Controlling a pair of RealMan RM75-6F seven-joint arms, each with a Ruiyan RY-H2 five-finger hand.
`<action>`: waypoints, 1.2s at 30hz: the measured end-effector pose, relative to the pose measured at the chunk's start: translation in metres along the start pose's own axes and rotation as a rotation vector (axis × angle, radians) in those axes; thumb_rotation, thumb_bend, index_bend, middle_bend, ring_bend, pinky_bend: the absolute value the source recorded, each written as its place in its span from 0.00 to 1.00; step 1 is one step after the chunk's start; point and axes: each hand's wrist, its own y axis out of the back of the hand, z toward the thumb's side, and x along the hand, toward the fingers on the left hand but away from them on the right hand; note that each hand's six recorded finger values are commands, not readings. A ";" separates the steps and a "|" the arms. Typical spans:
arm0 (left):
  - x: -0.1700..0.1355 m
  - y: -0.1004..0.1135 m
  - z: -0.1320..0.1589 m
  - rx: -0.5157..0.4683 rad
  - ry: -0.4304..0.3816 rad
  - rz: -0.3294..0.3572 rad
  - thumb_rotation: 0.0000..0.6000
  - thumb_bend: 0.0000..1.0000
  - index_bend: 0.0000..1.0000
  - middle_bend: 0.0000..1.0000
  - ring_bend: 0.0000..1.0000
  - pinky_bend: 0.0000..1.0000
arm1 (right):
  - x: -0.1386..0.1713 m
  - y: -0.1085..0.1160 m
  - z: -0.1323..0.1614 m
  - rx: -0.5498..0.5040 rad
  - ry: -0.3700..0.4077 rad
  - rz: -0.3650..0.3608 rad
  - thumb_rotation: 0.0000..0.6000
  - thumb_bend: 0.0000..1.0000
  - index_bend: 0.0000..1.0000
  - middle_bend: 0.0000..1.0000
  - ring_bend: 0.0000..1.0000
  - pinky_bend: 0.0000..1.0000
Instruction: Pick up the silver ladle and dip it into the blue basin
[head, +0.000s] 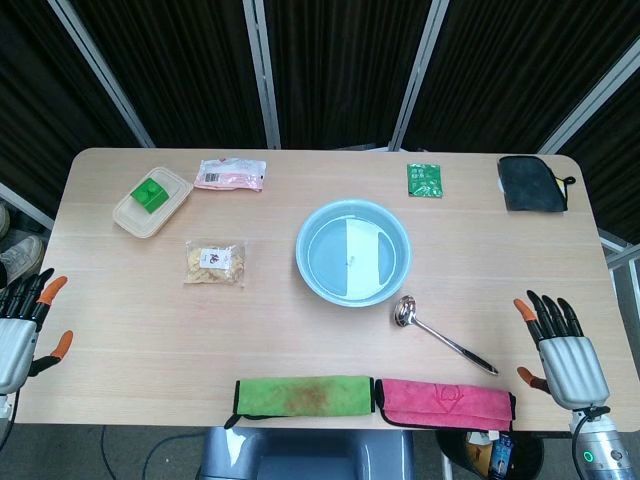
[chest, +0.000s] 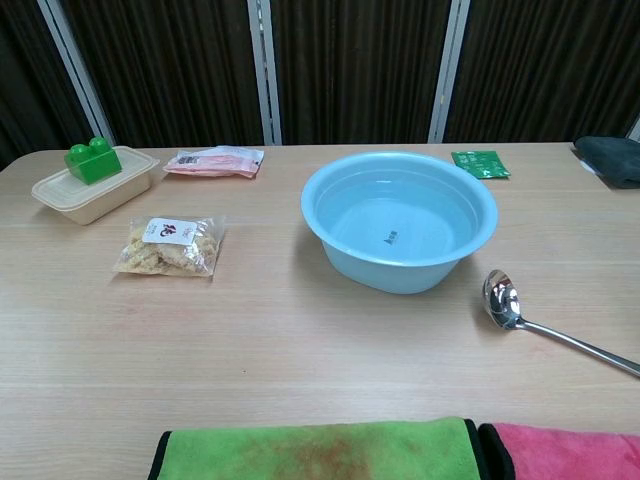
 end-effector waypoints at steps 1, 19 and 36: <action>0.001 -0.001 0.000 0.001 0.002 -0.001 1.00 0.37 0.08 0.00 0.00 0.00 | -0.001 0.000 -0.001 0.000 -0.003 0.000 1.00 0.05 0.00 0.00 0.00 0.00; 0.000 0.007 0.002 -0.022 -0.010 0.009 1.00 0.38 0.05 0.00 0.00 0.00 | -0.011 -0.010 0.017 -0.085 0.112 -0.019 1.00 0.17 0.32 0.00 0.00 0.00; 0.015 -0.006 0.007 -0.042 -0.014 -0.066 1.00 0.37 0.05 0.00 0.00 0.00 | -0.054 -0.076 0.018 -0.120 0.070 0.227 1.00 0.23 0.41 0.00 0.00 0.00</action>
